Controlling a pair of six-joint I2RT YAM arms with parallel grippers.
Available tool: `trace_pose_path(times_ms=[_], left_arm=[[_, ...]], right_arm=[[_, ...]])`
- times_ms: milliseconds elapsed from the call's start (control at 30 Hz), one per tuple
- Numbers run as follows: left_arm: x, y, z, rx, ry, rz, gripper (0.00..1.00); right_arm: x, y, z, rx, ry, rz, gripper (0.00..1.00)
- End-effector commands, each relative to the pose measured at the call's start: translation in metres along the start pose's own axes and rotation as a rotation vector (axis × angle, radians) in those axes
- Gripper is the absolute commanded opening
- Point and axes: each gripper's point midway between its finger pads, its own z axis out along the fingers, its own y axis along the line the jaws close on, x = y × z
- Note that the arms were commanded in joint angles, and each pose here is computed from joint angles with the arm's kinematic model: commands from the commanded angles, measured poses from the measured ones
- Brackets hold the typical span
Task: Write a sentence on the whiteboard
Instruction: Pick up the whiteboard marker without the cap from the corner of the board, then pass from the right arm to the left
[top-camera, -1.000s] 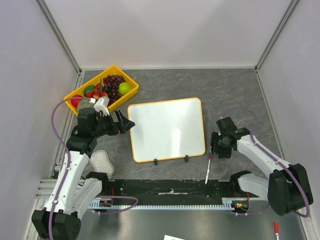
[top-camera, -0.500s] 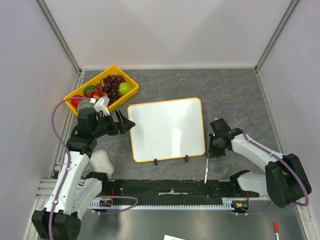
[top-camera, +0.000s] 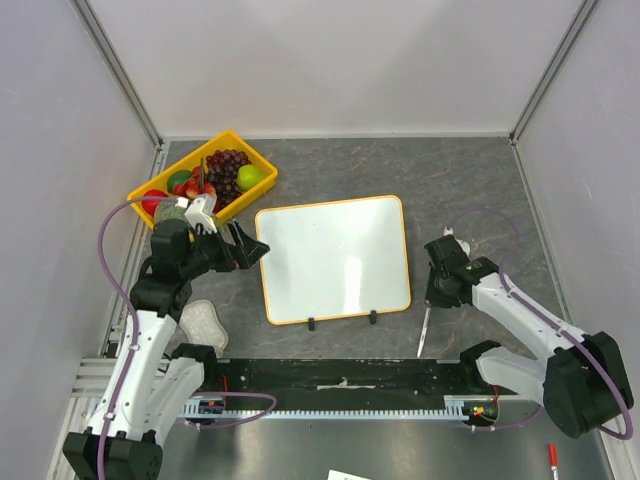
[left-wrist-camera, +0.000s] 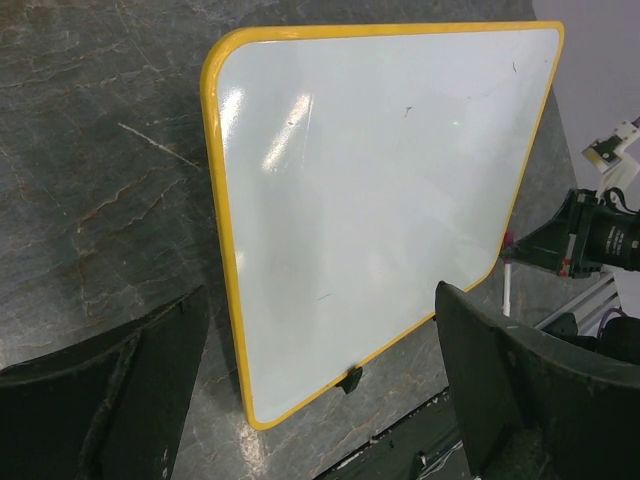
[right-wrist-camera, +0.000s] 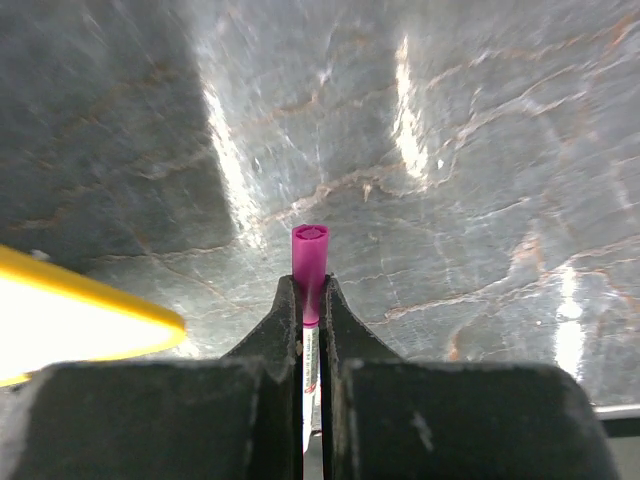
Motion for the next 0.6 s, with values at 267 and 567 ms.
trace_pose_path(times_ms=[267,567], left_arm=[[-0.001,-0.046,-0.013,0.259,-0.007,0.121,0.94],[-0.002,-0.107,-0.003,0.460,0.073,0.118,0.85]], right_arm=[[-0.107,0.018,-0.112,-0.015,-0.338,-0.016,0.00],[-0.132,0.054,-0.164,-0.217,-0.422,0.000,0.00]])
